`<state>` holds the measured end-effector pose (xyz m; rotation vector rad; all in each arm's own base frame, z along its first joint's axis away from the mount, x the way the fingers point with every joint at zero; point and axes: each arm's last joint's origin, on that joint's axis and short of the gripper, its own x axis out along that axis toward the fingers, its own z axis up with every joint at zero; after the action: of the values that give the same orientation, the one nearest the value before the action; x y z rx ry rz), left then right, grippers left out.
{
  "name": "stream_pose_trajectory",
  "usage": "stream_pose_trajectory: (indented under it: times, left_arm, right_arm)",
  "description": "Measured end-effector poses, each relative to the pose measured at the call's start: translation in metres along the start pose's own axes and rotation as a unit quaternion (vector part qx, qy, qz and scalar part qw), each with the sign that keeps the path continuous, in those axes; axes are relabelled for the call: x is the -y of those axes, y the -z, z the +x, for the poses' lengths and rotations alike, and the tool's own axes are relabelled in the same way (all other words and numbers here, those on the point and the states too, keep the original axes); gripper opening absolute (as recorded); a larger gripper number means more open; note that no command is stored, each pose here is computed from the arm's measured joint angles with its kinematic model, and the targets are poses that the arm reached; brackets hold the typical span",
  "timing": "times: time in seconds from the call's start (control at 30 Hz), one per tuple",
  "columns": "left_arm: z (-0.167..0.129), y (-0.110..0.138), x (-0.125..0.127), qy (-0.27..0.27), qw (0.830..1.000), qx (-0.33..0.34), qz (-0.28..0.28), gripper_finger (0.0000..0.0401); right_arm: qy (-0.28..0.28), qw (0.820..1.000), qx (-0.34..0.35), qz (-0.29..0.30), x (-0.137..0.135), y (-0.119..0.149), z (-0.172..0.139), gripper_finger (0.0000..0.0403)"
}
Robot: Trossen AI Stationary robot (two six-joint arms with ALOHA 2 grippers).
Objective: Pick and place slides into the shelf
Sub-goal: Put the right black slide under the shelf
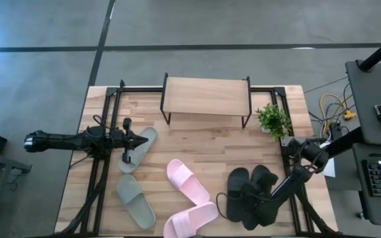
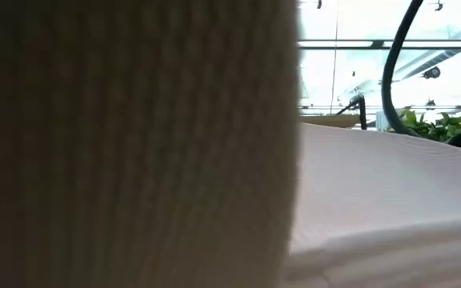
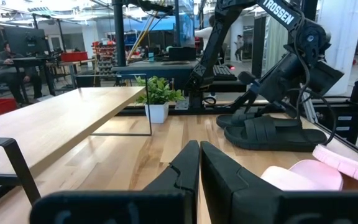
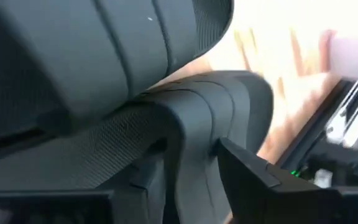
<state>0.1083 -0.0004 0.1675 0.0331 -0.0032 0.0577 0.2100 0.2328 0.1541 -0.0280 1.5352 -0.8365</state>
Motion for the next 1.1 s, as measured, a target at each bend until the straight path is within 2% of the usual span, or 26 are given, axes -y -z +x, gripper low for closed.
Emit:
stream_pose_trajectory:
  times: [0.2,0.43,0.63,0.73,0.93,1.1]
  left_arm:
    - [0.000,0.000,0.000,0.000,1.000,0.000,0.000,0.0000]
    - [0.000,0.000,0.000,0.000,1.000,0.000,0.000,0.0000]
    - [0.000,0.000,0.000,0.000,1.000,0.000,0.000,0.0000]
    - [0.000,0.000,0.000,0.000,1.000,0.000,0.000,0.0000]
    - [0.000,0.000,0.000,0.000,1.000,0.000,0.000,0.0000]
    - [0.000,0.000,0.000,0.000,1.000,0.000,0.000,0.0000]
  right_arm:
    - [0.008,0.996,-0.004,0.086,0.003,-0.003,-0.001,0.0072]
    - [-0.017,0.991,-0.007,0.135,0.006,-0.004,-0.009,0.0016]
    - [-0.069,0.981,-0.005,0.182,0.028,-0.005,-0.032,0.0010]
    - [-0.113,0.974,0.034,0.195,0.045,-0.010,-0.051,0.0010]
    - [-0.175,0.960,0.135,0.172,0.082,-0.043,-0.076,0.0010]
    - [-0.139,0.974,0.151,0.099,0.104,-0.089,-0.064,0.0009]
